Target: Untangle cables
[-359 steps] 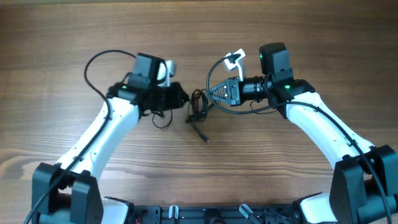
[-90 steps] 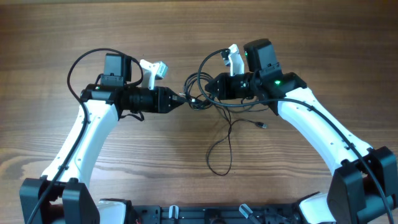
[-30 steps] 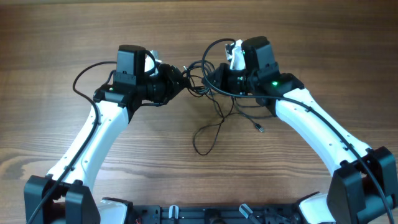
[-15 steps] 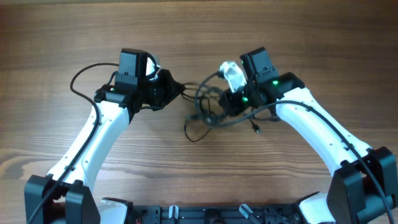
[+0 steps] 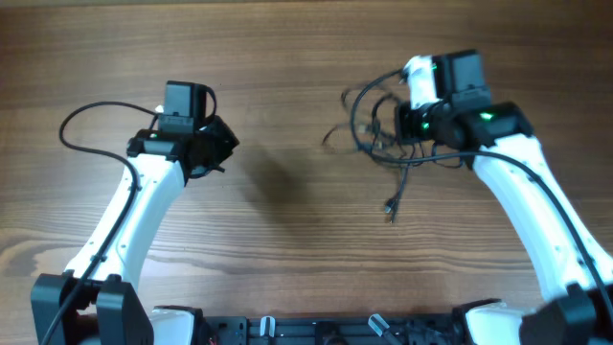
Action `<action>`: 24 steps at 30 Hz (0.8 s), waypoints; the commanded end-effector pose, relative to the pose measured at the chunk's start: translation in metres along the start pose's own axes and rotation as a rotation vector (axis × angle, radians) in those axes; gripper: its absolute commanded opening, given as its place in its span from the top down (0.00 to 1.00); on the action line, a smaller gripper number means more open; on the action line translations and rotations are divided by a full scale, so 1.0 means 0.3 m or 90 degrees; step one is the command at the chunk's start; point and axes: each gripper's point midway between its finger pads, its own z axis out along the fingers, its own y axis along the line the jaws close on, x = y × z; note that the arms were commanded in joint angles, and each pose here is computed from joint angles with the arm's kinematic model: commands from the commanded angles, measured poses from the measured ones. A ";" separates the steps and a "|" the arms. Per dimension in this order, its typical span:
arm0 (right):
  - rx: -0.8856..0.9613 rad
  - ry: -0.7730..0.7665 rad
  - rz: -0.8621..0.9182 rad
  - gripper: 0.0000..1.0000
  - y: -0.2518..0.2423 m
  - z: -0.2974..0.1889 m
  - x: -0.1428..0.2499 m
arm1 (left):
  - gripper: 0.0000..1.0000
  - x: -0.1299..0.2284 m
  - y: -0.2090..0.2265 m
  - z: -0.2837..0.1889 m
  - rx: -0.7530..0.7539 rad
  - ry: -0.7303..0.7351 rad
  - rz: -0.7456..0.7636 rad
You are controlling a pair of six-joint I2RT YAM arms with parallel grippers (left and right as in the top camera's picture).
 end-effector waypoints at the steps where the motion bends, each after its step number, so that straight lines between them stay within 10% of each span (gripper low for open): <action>1: -0.399 -0.079 -0.142 0.96 0.367 -0.173 -0.063 | 0.96 -0.002 -0.045 -0.028 0.060 0.019 0.010; 3: -0.578 -0.093 -0.208 0.95 0.492 -0.256 -0.029 | 0.87 0.066 -0.212 -0.073 0.242 0.090 0.122; 6: -0.437 -0.031 -0.088 0.96 0.398 -0.132 -0.037 | 0.57 0.160 -0.403 -0.227 0.514 0.173 0.249; 9: -0.428 -0.036 -0.088 0.96 0.391 -0.128 -0.044 | 0.57 0.200 -0.442 -0.298 0.601 0.217 0.270; 15: -0.293 -0.025 0.003 0.96 0.288 -0.063 -0.064 | 0.60 0.232 -0.427 -0.306 0.602 0.258 0.254; 19: -0.246 -0.030 0.079 0.96 0.249 -0.047 -0.087 | 0.80 0.246 -0.392 -0.276 0.558 0.270 0.235; 21: -0.302 -0.033 0.064 0.96 0.295 -0.068 -0.094 | 0.54 0.251 -0.397 -0.279 0.557 0.280 0.222; 24: -0.310 -0.033 0.065 0.96 0.301 -0.072 -0.095 | 0.44 0.272 -0.434 -0.286 0.560 0.301 0.196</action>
